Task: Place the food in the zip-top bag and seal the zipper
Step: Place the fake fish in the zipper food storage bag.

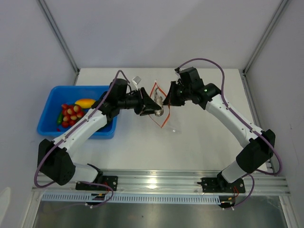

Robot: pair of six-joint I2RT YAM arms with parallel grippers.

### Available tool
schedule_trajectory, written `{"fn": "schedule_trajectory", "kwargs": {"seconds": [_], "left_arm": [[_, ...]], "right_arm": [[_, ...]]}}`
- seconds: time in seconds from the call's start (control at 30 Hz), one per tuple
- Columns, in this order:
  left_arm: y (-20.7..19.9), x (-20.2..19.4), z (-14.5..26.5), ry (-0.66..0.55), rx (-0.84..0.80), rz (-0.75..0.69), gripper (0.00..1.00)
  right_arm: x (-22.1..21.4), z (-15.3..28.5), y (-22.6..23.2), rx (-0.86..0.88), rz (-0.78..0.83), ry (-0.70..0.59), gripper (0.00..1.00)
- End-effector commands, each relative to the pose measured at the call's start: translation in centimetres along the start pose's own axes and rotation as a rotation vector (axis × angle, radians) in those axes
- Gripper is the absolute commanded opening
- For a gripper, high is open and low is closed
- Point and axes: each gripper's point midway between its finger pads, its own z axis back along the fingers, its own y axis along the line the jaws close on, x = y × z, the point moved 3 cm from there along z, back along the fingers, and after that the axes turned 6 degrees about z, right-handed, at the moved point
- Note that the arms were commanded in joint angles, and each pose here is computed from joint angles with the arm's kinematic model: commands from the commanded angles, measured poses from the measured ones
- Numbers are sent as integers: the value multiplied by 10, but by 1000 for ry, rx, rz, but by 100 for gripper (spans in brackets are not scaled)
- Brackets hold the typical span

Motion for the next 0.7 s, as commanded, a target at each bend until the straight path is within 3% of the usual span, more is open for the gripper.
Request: {"fn": "schedule_trajectory", "kwargs": {"seconds": [0.0,0.07,0.1,0.13,0.4,0.53,0.67], "left_arm": [[-11,6,-6,-15,6,-87,55],[-10,4,-7,-6,14,-105,87],[-5,1,-6,-2,44,-98,97],[-5,1,-4,-6,50,-115,100],[-17,-5,25,-46,87,-239,100],[-17,-6,49,-122,163,-277,99],[-6,-16,61,-121,213,-262,96]], "right_arm": [[8,3,11,54,-8,-16,0],[10,3,9,54,-13,-16,0],[10,2,8,54,-17,-15,0],[11,1,8,56,-19,-14,0],[11,2,1,51,-38,4,0],[10,2,-3,44,-50,16,0],[8,2,-7,39,-52,33,0]]}}
